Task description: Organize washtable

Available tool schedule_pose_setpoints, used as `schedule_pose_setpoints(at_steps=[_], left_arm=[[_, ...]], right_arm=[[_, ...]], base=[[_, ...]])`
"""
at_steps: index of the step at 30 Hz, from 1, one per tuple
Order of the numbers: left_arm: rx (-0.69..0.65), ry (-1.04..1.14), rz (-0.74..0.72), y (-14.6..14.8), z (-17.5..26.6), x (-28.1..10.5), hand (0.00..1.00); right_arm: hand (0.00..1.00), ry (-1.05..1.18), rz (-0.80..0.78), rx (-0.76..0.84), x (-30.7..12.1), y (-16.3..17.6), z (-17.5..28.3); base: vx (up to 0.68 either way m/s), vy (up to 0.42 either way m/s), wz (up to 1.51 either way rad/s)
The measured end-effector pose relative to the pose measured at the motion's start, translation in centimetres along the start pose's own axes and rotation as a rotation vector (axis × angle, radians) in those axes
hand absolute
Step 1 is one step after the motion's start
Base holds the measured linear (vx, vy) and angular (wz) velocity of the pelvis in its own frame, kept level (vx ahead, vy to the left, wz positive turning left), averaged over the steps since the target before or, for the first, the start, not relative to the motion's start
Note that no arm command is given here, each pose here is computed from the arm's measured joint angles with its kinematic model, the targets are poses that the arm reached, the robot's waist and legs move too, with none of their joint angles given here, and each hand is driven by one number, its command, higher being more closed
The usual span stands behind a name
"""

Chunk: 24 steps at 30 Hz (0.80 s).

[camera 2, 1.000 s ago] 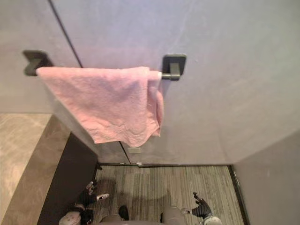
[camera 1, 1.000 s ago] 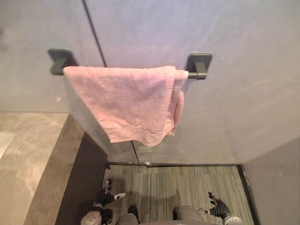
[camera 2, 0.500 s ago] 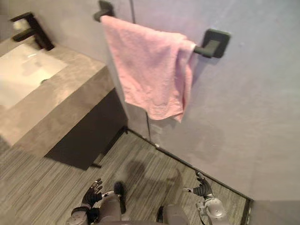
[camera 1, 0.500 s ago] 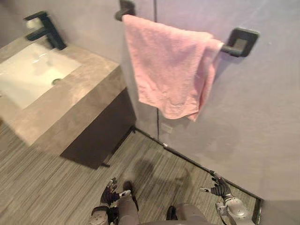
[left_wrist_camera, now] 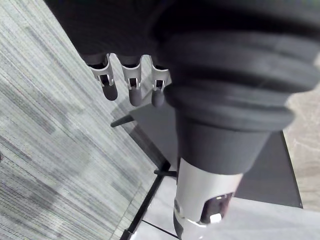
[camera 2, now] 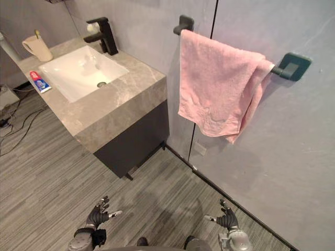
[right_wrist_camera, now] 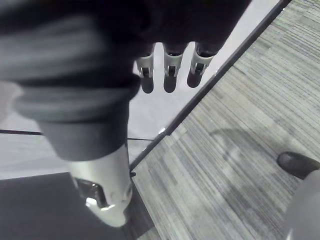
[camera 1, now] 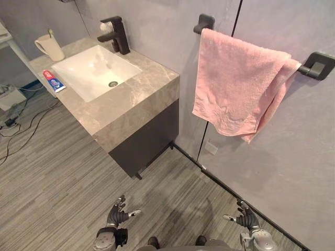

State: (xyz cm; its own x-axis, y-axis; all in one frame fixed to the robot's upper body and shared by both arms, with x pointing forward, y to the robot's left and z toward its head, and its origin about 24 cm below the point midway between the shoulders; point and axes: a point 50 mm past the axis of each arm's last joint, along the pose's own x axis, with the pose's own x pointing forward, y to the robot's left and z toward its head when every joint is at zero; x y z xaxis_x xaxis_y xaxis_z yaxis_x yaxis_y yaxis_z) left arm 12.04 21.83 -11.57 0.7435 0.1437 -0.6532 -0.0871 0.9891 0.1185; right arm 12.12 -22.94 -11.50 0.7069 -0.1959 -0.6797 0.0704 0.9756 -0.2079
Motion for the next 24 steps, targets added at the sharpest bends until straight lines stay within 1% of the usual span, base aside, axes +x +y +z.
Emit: schedule_pose_setpoints(at_steps=[7, 12, 15, 16, 19, 20, 21, 22, 24], left_arm=[[-0.004, 0.070, -0.009, 0.1, -1.7, -0.7, 0.00], [-0.001, -0.011, -0.016, -0.2, 0.4, 0.0, 0.00], [0.000, -0.015, -0.030, -0.5, 0.5, 0.0, 0.00], [-0.002, -0.019, -0.032, -0.6, 0.6, 0.1, 0.00], [-0.022, -0.046, -0.017, -0.8, 1.4, 0.5, 0.00], [-0.037, -0.066, -0.006, -0.7, 2.1, 0.9, 0.00], [-0.030, -0.081, 0.004, -0.4, 2.6, 1.1, 0.00], [-0.012, -0.096, 0.012, 0.2, 3.1, 1.3, 0.00], [-0.001, -0.088, 0.020, 0.7, 2.9, 1.1, 0.00]], right_arm=[[0.00, 0.040, 0.013, -0.010, -0.1, 0.3, -0.9], [0.00, 0.023, 0.017, -0.012, 0.9, 0.4, 0.3], [0.00, 0.008, 0.003, -0.027, 1.2, -0.2, 0.9], [0.00, 0.006, 0.001, -0.039, 1.2, -0.3, 0.9], [0.00, 0.007, -0.044, -0.064, 1.2, -2.1, 1.0], [0.00, 0.017, -0.064, -0.042, 1.4, -2.2, 1.1], [0.00, 0.018, -0.059, -0.028, 1.5, -1.7, 1.1], [0.00, 0.019, -0.032, -0.005, 1.5, -0.5, 1.0], [0.00, 0.023, -0.012, 0.017, 1.5, 0.5, 0.9]], base=[[-0.03, -0.007, 0.17], [-0.04, 0.023, 0.95], [0.01, 0.078, 0.98], [0.03, 0.199, 1.00], [0.02, 0.296, 1.00], [0.04, 0.385, 0.94], [0.04, 0.461, 0.76], [0.03, 0.362, 0.49], [0.01, 0.380, 0.30]])
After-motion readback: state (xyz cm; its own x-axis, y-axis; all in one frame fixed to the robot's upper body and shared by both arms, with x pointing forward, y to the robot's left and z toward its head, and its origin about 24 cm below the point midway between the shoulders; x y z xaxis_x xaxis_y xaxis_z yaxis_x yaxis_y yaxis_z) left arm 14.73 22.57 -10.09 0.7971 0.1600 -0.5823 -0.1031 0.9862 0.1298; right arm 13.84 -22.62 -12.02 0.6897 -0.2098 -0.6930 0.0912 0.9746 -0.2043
